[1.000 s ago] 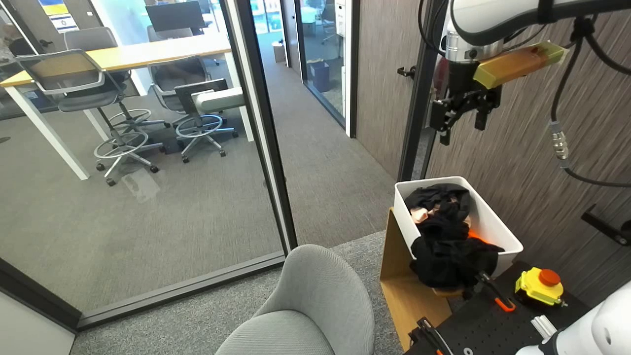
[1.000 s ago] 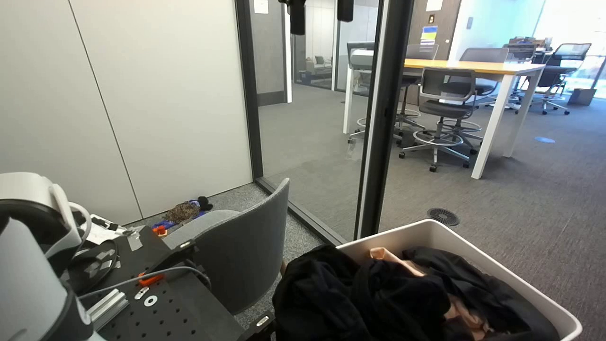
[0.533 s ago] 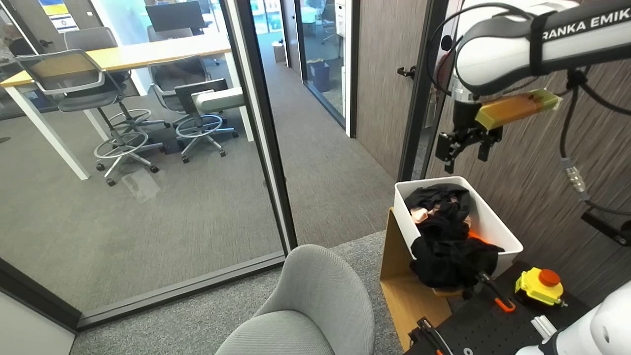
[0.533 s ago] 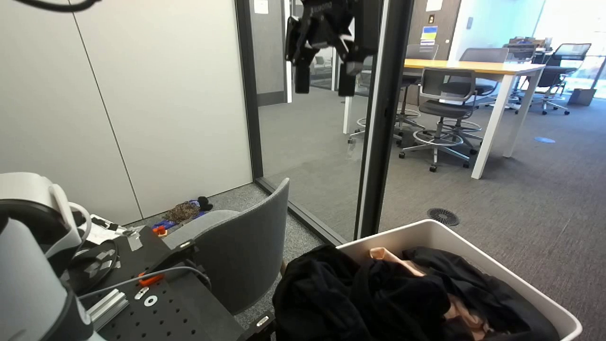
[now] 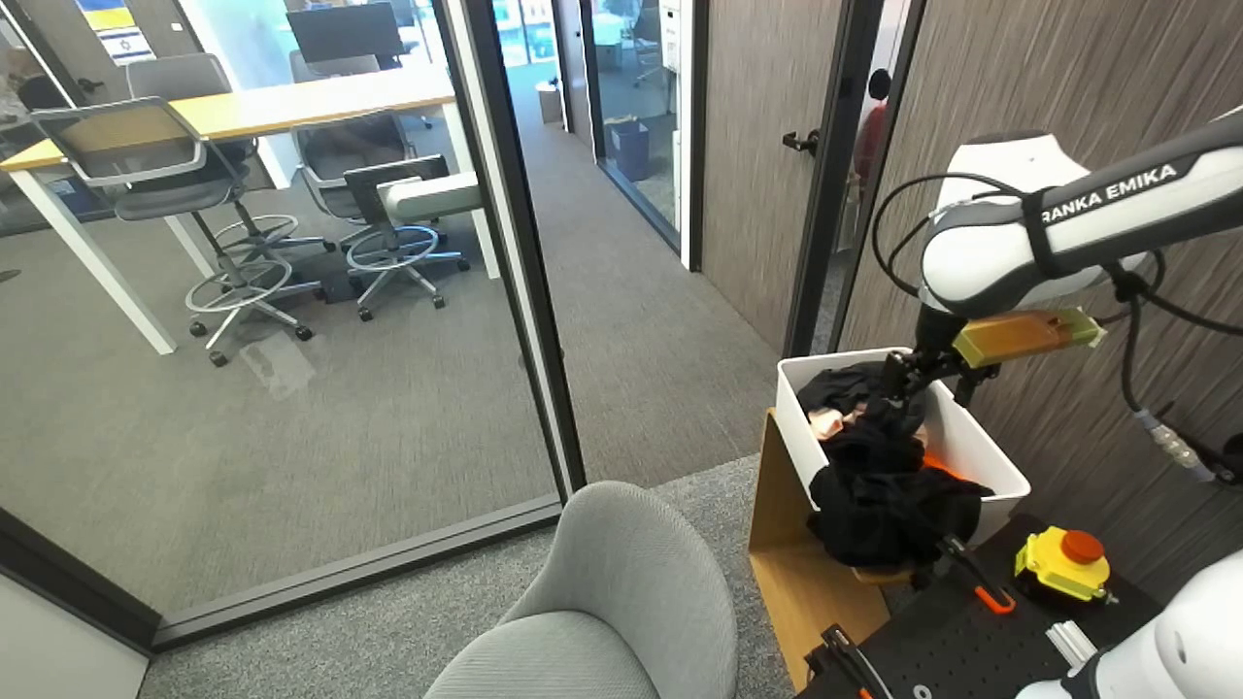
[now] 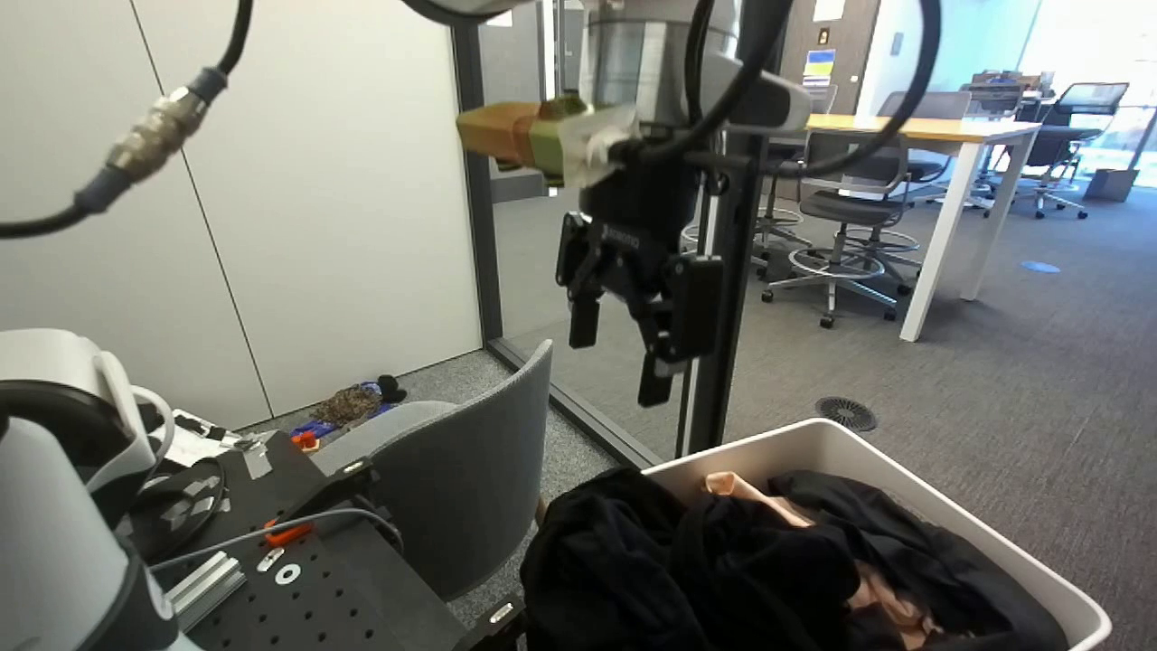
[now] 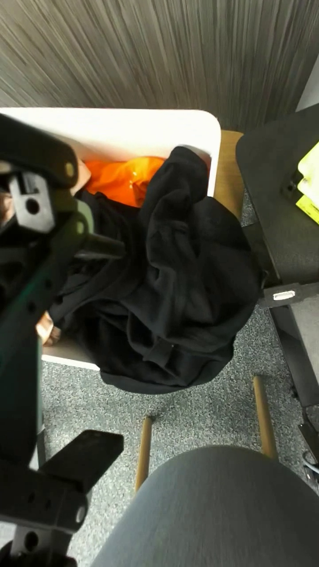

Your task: Hang the black shirt in the white basket on the back of the chair

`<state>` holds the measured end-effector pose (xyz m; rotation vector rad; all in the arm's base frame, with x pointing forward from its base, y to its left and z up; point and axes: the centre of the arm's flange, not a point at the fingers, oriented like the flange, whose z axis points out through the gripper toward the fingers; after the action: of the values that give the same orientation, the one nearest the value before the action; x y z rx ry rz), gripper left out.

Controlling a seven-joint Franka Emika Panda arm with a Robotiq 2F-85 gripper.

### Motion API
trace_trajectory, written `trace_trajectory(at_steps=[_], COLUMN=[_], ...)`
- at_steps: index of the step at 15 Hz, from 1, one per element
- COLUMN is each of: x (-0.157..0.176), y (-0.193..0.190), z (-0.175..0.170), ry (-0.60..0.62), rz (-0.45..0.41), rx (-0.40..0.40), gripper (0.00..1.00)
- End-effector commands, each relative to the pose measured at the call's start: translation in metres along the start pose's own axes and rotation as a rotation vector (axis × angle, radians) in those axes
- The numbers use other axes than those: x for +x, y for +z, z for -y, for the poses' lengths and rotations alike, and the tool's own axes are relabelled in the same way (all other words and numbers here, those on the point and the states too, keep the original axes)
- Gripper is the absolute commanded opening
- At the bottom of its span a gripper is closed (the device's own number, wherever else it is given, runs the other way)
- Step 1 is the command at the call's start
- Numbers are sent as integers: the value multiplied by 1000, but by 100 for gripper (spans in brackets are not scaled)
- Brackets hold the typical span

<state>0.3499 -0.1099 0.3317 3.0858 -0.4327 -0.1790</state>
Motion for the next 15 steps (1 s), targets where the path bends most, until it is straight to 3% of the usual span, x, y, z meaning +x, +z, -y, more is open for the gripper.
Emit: trace_trajectory(at_steps=[1, 8, 15], x=[5, 23, 19], y=[49, 121, 162], z=[-14, -25, -25], ry=[-5, 31, 63], rz=[11, 65, 134], rx=[68, 151, 181], gripper=[100, 100, 100])
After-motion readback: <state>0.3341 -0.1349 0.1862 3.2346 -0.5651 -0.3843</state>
